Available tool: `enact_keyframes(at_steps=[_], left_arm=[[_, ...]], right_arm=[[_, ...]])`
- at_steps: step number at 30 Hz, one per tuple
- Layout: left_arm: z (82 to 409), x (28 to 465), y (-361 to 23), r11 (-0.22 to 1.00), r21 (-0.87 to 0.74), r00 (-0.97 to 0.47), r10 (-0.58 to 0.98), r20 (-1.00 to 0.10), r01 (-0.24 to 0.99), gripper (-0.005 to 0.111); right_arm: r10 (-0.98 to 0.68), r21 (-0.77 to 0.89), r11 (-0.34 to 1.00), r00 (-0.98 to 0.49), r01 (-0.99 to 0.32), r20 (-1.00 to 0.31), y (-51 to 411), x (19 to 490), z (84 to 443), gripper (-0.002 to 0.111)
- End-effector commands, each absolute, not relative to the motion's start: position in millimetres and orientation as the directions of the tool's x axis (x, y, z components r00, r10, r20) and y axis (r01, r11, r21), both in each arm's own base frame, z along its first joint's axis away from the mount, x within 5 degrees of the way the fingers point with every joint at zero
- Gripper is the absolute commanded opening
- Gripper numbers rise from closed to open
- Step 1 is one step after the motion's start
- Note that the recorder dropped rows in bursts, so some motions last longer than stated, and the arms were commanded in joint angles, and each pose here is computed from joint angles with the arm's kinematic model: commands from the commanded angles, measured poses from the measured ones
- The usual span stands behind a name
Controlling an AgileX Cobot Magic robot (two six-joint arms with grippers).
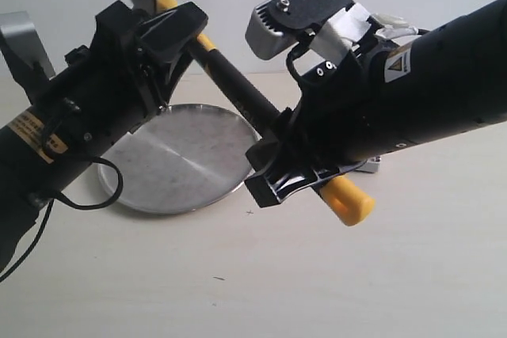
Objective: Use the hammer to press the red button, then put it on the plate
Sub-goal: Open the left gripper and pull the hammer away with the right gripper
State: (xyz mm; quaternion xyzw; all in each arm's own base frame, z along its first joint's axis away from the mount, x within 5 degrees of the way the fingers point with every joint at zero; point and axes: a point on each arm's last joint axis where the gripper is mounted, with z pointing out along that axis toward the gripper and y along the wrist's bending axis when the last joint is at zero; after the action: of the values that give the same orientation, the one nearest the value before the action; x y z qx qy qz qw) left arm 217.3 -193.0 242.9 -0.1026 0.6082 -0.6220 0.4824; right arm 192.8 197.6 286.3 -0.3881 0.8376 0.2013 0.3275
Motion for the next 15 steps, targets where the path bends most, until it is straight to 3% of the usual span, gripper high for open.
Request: enact_keyframes(at_steps=[1, 5, 15], left_arm=[[244.7, 215.7, -195.7, 0.211, -0.835, -0.517, -0.700, -0.492, 0.509, 0.057], [244.3, 215.5, -196.1, 0.214, -0.834, -0.520, -0.696, -0.495, 0.508, 0.067], [241.4, 212.8, -199.6, 0.231, -0.823, -0.547, -0.649, -0.528, 0.519, 0.067]], right_arm=[[-0.495, 0.056, 0.613, -0.439, -0.788, -0.750, 197.9, 193.4, 297.0, 0.000], [-0.490, 0.057, 0.615, -0.438, -0.786, -0.754, 198.1, 193.7, 297.5, 0.000], [-0.440, 0.045, 0.689, -0.466, -0.724, -0.767, 194.3, 200.3, 298.8, 0.000]])
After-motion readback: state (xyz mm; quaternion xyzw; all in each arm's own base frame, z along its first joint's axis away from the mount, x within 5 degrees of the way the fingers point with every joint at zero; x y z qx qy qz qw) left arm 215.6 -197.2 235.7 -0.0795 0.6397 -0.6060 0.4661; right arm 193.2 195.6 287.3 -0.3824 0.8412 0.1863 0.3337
